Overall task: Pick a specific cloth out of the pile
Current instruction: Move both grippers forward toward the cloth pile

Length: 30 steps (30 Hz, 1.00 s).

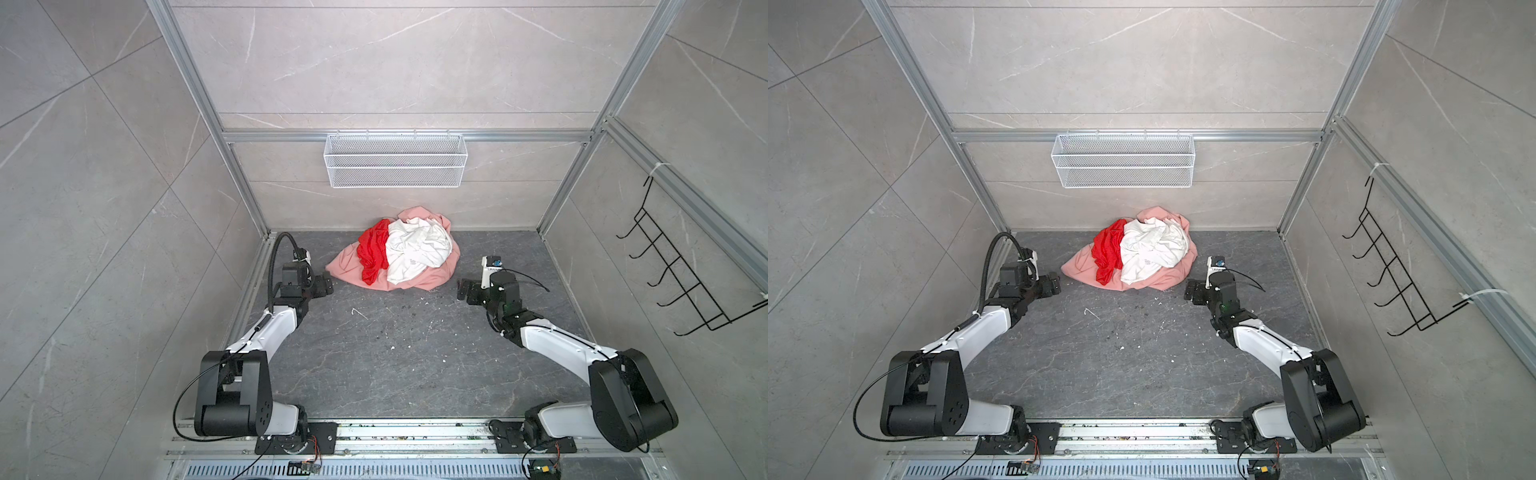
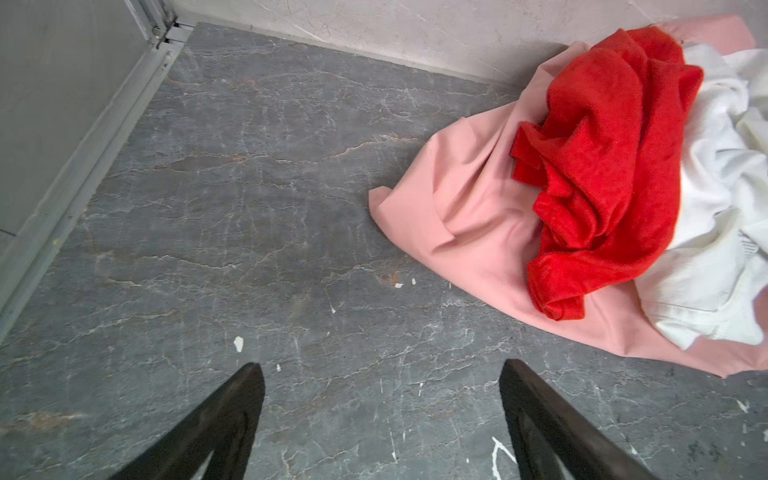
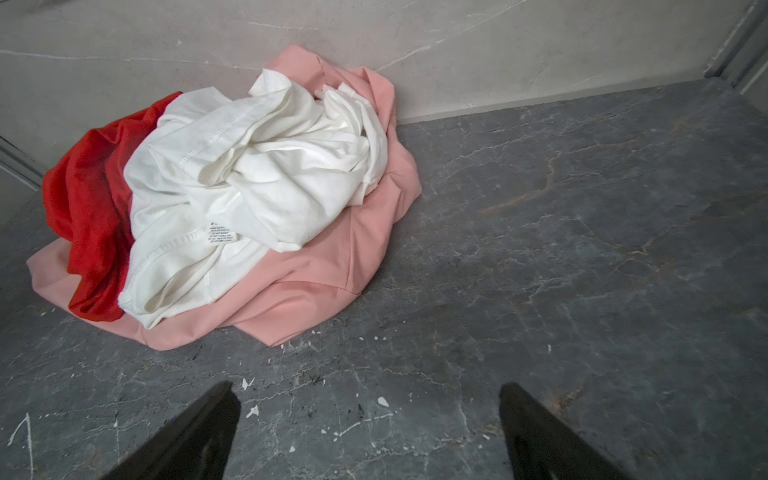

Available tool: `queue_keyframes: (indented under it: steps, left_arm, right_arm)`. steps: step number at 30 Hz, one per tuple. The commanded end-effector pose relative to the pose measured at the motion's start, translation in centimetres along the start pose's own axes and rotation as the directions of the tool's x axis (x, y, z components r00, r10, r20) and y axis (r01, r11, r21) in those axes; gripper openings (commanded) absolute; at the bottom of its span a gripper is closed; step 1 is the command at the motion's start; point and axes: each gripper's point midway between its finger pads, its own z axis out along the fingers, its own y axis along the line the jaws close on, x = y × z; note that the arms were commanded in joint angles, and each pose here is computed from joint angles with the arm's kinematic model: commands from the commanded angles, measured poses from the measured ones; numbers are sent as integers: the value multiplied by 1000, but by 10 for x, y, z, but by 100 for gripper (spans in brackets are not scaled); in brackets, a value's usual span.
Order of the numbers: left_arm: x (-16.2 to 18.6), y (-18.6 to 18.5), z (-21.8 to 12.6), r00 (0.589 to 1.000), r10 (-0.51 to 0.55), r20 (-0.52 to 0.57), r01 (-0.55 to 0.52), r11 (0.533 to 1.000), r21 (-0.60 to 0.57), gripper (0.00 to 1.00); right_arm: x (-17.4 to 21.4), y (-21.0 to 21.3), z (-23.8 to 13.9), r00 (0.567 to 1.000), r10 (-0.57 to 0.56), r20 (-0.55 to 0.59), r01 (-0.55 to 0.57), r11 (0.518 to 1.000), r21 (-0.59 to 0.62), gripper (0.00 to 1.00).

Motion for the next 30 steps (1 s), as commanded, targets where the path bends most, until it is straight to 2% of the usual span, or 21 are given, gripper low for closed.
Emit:
queue_keyframes:
  steps: [1, 22, 30]
  left_arm:
    - [-16, -22, 0, 999, -34, 7, 34, 996, 88, 93]
    - [-40, -79, 24, 997, -55, -47, 67, 946, 316, 93]
    - [-48, -101, 36, 996, -41, -85, 73, 906, 416, 90]
  right_arm:
    - [-6, 12, 4, 1000, 6, 1, -6, 1000, -28, 99]
    - [-9, 71, 26, 1000, -21, -23, 17, 987, -158, 100]
    - [-10, 88, 33, 999, -32, -35, 24, 979, -200, 100]
